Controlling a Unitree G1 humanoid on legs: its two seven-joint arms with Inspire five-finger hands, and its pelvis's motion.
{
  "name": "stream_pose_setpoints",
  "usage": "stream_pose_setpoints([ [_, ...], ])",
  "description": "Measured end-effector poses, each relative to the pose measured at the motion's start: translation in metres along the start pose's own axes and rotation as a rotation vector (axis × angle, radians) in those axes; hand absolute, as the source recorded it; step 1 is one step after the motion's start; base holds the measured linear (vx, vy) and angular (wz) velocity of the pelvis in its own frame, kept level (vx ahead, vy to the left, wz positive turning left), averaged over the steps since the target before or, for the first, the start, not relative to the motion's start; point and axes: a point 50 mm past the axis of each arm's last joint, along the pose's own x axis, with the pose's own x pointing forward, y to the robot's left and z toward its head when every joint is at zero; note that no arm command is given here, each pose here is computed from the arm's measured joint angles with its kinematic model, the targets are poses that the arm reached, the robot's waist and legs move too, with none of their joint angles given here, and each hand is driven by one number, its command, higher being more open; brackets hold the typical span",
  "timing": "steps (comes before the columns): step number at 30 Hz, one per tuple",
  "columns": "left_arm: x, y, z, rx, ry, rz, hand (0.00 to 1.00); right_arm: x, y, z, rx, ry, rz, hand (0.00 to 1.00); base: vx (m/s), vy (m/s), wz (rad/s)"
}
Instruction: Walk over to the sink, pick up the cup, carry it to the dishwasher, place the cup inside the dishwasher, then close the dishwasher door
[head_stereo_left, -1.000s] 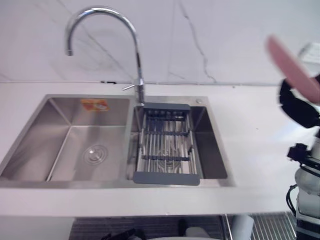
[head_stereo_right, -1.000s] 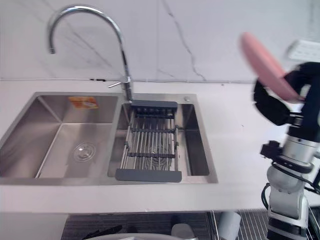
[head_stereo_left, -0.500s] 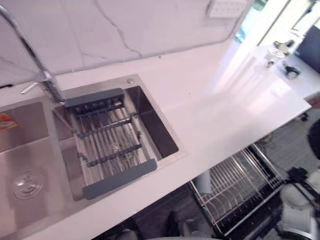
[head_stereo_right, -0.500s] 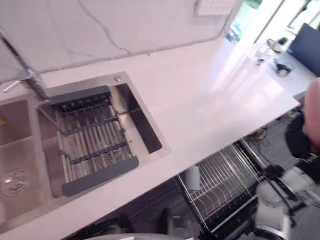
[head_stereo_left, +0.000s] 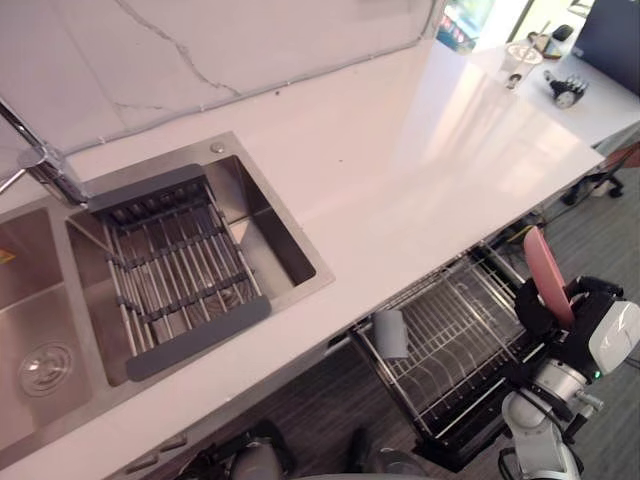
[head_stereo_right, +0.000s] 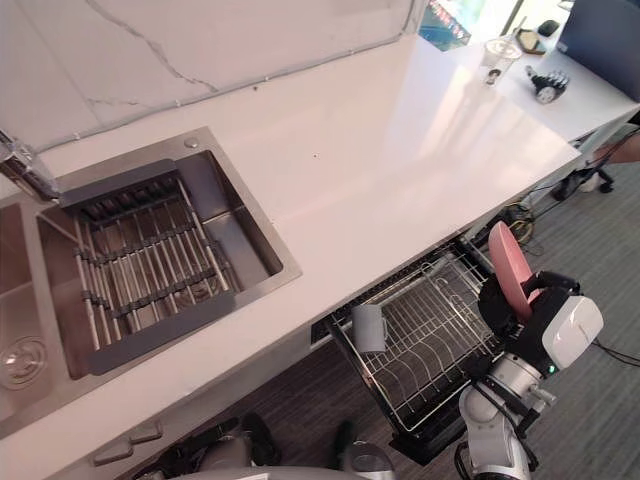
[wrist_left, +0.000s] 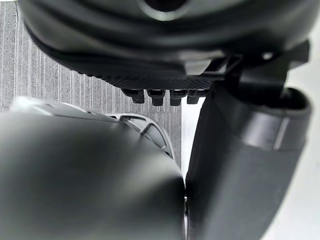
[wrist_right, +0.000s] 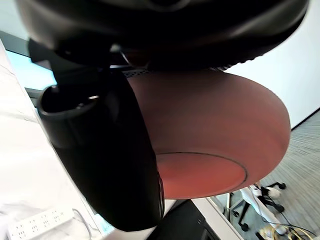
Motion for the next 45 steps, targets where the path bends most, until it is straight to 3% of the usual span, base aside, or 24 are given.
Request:
stream_pose_setpoints([
  [8, 0.0, -0.007, -0.004, 0.032, 0.017, -0.023, 1.0, -0.026, 0.006, -0.023, -0.088, 0.145, 0.085, 0.0, -0.05, 0.048, 0.09],
  [15, 0.0, -0.011, -0.005, 0.066, 0.019, -0.042, 1.0, -0.043, 0.032, -0.029, -0.138, 0.216, 0.328, 0.0, -0.06, 0.07, 0.02],
  [28, 0.001, -0.03, 0.005, 0.091, -0.015, -0.112, 1.0, 0.015, 0.041, -0.039, -0.315, 0.253, 0.324, 0.0, 0.0, 0.027, 0.08],
  [29, 0.001, -0.031, 0.005, 0.091, -0.018, -0.12, 1.0, 0.022, 0.039, -0.042, -0.345, 0.261, 0.314, 1.0, -0.01, 0.007, 0.11],
  [34, 0.001, -0.034, 0.01, 0.09, -0.031, -0.139, 1.0, 0.035, 0.027, -0.054, -0.355, 0.35, 0.252, 1.0, -0.02, 0.022, 0.06],
  [38, 0.002, -0.036, 0.012, 0.091, -0.035, -0.148, 1.0, 0.029, 0.031, -0.063, -0.24, 0.468, 0.379, 1.0, 0.0, 0.0, 0.0],
  [45, 0.002, -0.04, 0.016, 0.084, -0.044, -0.164, 1.0, 0.017, 0.047, -0.034, 0.008, 0.438, 0.438, 1.0, -0.03, 0.034, -0.04],
])
